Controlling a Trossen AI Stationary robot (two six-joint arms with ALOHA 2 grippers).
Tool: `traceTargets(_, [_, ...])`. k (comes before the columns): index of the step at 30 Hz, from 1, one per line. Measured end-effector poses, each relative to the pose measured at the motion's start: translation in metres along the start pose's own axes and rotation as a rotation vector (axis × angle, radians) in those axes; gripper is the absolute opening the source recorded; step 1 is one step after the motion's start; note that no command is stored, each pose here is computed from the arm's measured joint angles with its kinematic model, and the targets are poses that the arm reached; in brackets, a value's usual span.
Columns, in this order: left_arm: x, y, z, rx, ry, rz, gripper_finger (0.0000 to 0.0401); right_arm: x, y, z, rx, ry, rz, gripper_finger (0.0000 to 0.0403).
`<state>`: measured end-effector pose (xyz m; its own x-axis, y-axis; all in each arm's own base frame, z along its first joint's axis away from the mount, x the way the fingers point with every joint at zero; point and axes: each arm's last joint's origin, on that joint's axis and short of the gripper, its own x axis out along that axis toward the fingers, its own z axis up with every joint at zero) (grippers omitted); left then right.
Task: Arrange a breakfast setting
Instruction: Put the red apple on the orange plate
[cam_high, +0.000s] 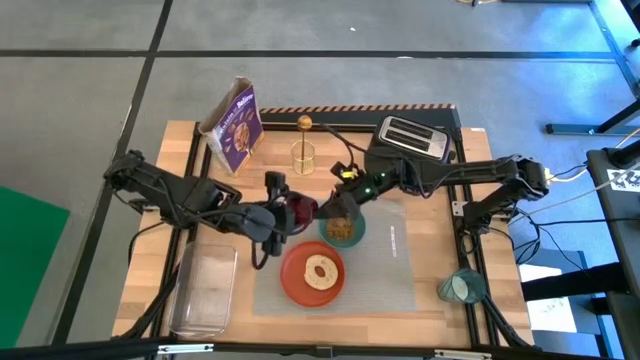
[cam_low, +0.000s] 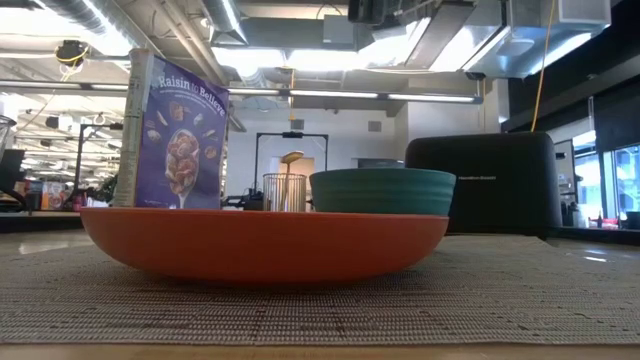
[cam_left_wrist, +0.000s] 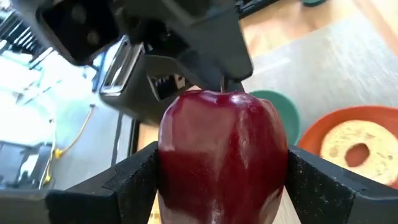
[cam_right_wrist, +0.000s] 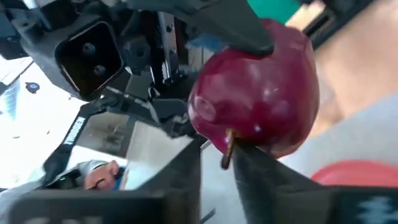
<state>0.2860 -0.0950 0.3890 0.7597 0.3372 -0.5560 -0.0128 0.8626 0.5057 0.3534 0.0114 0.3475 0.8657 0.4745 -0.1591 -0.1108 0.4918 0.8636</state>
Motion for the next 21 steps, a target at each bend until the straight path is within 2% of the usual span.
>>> traceTargets(5, [-0.011, 0.01, -0.006, -0.129, 0.018, 0.084, 0.0293, -0.011, 0.009, 0.005, -0.156, -0.149, -0.081, 0.0172])
traceTargets(9, [-0.024, 0.021, -0.012, -0.318, 0.01, 0.162, 0.0293, -0.031, 0.026, 0.011, -0.296, -0.329, -0.164, 0.0206])
traceTargets(13, [-0.036, 0.03, -0.013, -0.531, -0.053, 0.183, 0.0293, -0.045, 0.042, 0.015, -0.43, -0.443, -0.188, 0.0207])
traceTargets(18, [-0.037, 0.031, -0.005, -0.683, -0.123, 0.17, 0.0293, -0.047, 0.051, 0.017, -0.519, -0.443, -0.09, 0.0187])
traceTargets(21, [-0.038, 0.033, 0.006, -0.85, -0.226, 0.121, 0.0292, -0.047, 0.052, 0.016, -0.577, -0.43, -0.083, 0.0175])
